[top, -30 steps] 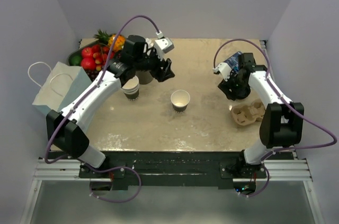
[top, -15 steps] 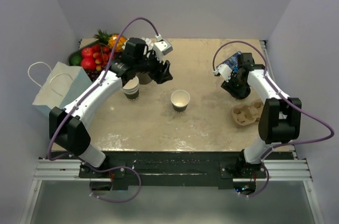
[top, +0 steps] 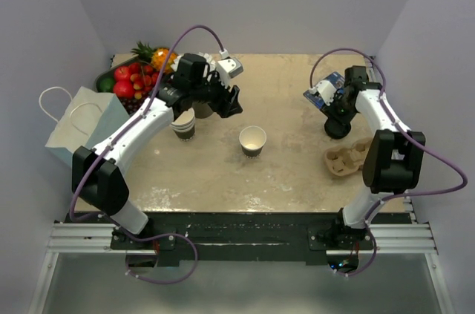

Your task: Pack the takeout coffee

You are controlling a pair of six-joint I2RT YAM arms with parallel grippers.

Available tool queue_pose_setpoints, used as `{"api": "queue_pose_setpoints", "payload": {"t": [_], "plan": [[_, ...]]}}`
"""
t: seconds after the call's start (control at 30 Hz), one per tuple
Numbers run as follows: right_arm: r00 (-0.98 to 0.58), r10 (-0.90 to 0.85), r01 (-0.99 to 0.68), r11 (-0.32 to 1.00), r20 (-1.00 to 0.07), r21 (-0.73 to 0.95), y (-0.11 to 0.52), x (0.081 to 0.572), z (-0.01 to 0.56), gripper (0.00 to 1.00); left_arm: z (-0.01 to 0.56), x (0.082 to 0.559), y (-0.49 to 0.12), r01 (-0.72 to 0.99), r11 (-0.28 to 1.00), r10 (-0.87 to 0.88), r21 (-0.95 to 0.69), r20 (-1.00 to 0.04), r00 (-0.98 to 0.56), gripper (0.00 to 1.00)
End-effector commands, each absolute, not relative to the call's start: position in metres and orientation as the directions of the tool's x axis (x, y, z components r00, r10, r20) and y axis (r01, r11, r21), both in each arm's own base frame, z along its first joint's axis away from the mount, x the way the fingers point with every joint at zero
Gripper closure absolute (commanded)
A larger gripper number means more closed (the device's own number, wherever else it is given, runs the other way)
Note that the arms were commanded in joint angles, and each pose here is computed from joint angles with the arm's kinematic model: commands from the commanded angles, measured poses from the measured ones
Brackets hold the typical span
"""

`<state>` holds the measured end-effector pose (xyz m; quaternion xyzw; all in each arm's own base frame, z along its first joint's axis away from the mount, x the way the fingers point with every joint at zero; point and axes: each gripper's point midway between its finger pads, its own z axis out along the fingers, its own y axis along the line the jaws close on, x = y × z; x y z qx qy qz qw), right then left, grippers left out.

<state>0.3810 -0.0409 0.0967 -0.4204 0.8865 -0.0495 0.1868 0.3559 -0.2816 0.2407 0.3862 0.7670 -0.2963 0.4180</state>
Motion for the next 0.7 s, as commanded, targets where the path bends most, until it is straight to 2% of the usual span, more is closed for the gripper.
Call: {"api": "queue_pose_setpoints", "payload": {"t": [0.0,0.23,0.67], "plan": [[-0.481,-0.829,-0.804,0.547,-0.285,-0.233,-0.046,0.372,0.109,0.57,0.251,0.356,-0.282,0.85,0.514,0.321,-0.118,-0.892,-0.318,0.35],[-0.346,-0.918,-0.896,0.385,-0.195,-0.22,-0.055,0.354,0.098,0.54,0.25,0.355,-0.283,0.854,0.507,0.322,-0.122,-0.892,-0.318,0.35],[-0.263,-0.958,-0.929,0.284,-0.116,-0.236,-0.067,0.359,0.083,0.54,0.247,0.358,-0.282,0.85,0.513,0.329,-0.121,-0.886,-0.325,0.35]]}}
